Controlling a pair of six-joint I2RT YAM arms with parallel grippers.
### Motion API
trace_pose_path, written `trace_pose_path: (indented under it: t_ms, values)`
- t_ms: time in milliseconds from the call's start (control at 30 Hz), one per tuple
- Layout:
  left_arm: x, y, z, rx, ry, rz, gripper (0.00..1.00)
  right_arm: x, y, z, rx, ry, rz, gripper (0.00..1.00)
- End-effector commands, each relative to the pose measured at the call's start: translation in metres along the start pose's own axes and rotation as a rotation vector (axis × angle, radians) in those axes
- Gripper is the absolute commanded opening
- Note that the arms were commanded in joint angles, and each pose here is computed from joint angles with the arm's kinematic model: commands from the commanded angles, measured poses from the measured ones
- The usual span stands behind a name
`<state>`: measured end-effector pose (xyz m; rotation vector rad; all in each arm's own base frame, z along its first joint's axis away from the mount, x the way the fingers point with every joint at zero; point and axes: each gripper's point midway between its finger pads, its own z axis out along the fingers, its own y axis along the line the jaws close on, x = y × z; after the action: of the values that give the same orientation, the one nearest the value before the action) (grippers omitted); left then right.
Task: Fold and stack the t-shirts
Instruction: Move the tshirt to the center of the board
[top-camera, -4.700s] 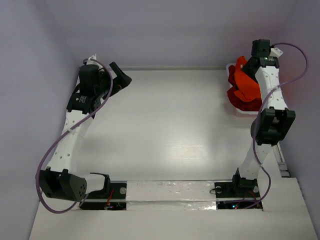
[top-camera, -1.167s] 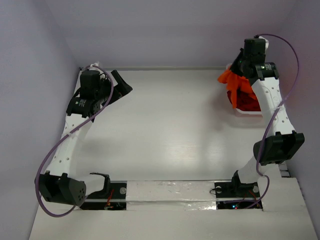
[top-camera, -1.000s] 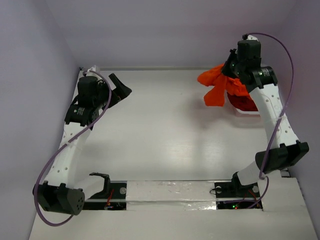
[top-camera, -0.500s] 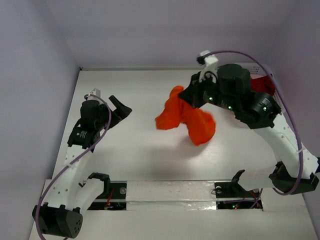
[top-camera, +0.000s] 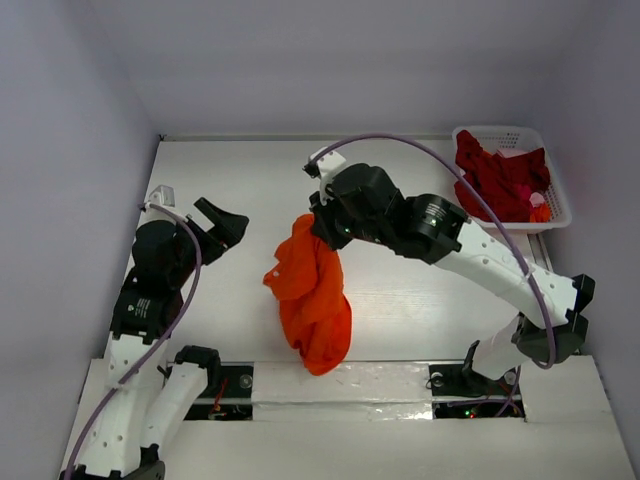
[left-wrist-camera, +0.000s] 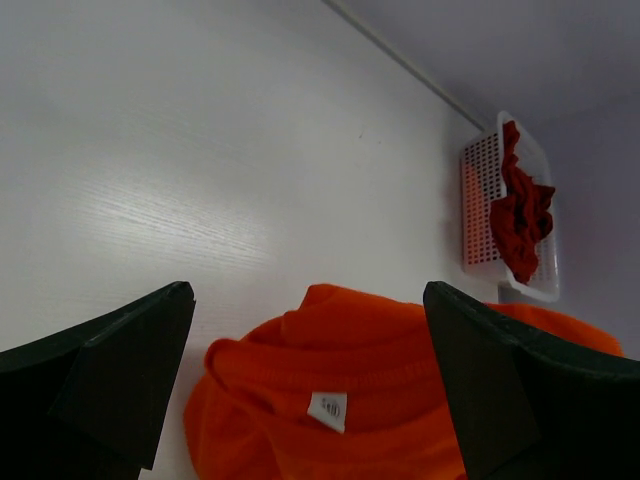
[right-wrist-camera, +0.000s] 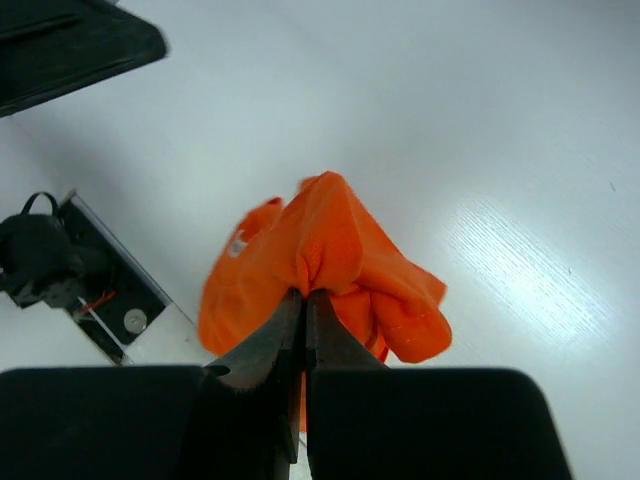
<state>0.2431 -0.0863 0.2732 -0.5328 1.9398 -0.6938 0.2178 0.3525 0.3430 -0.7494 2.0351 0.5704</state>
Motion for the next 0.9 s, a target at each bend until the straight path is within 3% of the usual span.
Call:
trace_pose_path:
  t_ms: [0,200,600,867]
  values:
    - [-0.016,-0.012,-0.009,0.007,-0.037,0.008,0.99,-0.056,-0.028,-0.012,0.106,-0.181,0.11,0.0]
    - [-0.007,-0.012,-0.001,0.03,-0.003,-0.003,0.99,-0.03,-0.051,0.055,0.184,-0.029,0.133,0.0]
    - [-0.009,-0.015,-0.005,0.038,-0.005,0.008,0.99,0.008,-0.046,0.099,0.131,0.092,0.163,0.0]
    - [-0.006,-0.015,-0.007,0.041,0.0,0.005,0.99,0.071,-0.069,0.171,0.136,0.279,0.289,0.0]
